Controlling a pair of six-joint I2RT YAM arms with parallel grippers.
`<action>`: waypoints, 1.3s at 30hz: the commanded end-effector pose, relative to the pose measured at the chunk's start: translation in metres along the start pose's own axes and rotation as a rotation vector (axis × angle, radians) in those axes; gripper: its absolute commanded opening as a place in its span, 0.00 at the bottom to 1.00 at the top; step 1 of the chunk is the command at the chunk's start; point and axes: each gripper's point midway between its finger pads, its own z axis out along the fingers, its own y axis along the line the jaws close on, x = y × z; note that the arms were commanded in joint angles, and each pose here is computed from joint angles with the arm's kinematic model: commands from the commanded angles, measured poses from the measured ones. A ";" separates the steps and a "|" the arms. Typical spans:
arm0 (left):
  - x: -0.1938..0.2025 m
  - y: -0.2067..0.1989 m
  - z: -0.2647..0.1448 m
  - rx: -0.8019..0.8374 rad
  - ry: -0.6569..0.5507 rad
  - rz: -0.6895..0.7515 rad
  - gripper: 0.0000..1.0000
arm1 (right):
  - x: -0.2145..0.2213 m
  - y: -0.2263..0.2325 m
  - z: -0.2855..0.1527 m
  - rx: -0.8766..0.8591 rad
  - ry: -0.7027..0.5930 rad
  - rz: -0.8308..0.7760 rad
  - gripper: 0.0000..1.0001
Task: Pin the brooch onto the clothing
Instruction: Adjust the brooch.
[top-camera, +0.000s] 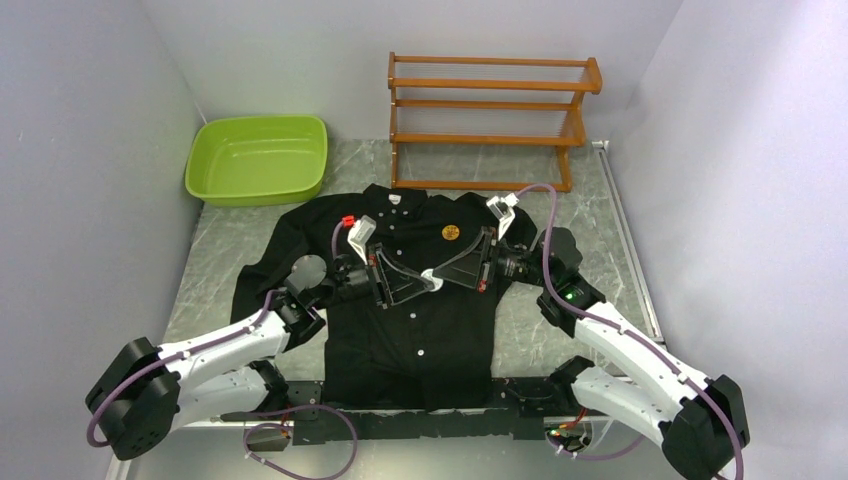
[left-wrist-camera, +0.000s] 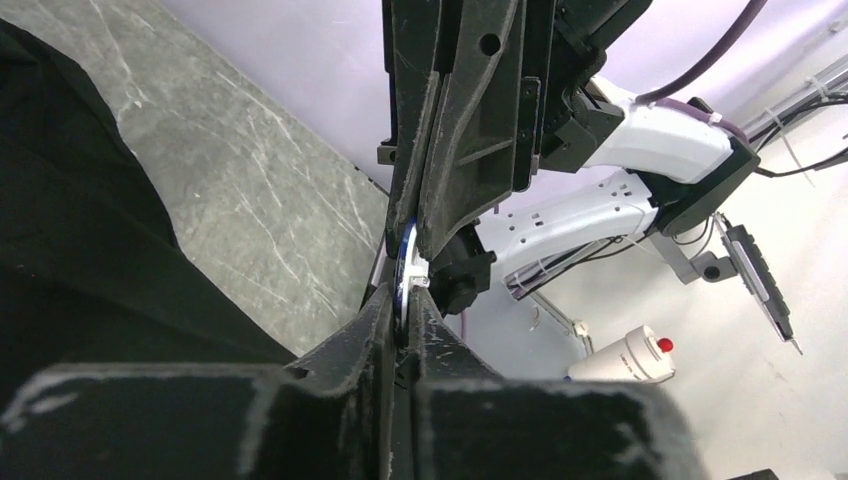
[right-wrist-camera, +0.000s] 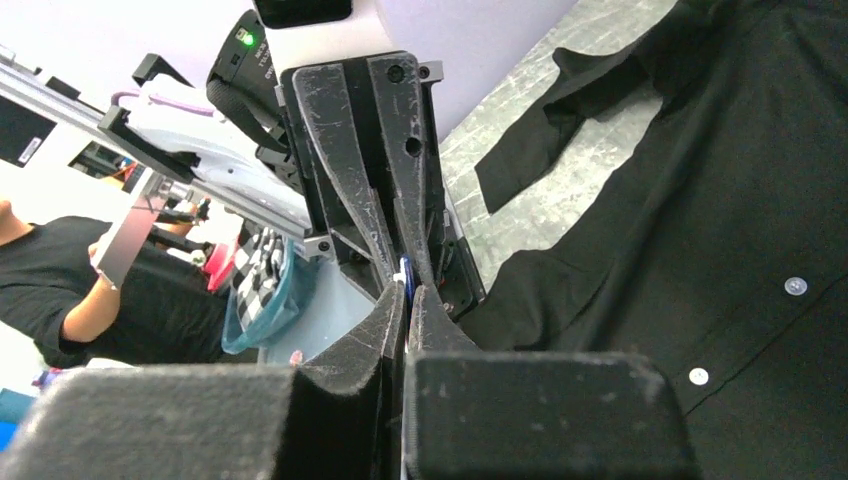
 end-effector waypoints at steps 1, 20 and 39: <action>-0.010 -0.016 0.003 0.056 -0.010 0.050 0.25 | -0.009 0.015 -0.001 -0.038 -0.017 -0.055 0.00; -0.010 -0.019 0.002 0.083 -0.025 0.038 0.30 | -0.012 0.012 -0.004 -0.015 -0.052 -0.058 0.00; -0.009 -0.015 -0.006 0.022 -0.005 0.075 0.02 | 0.010 -0.001 0.000 -0.014 0.066 -0.028 0.73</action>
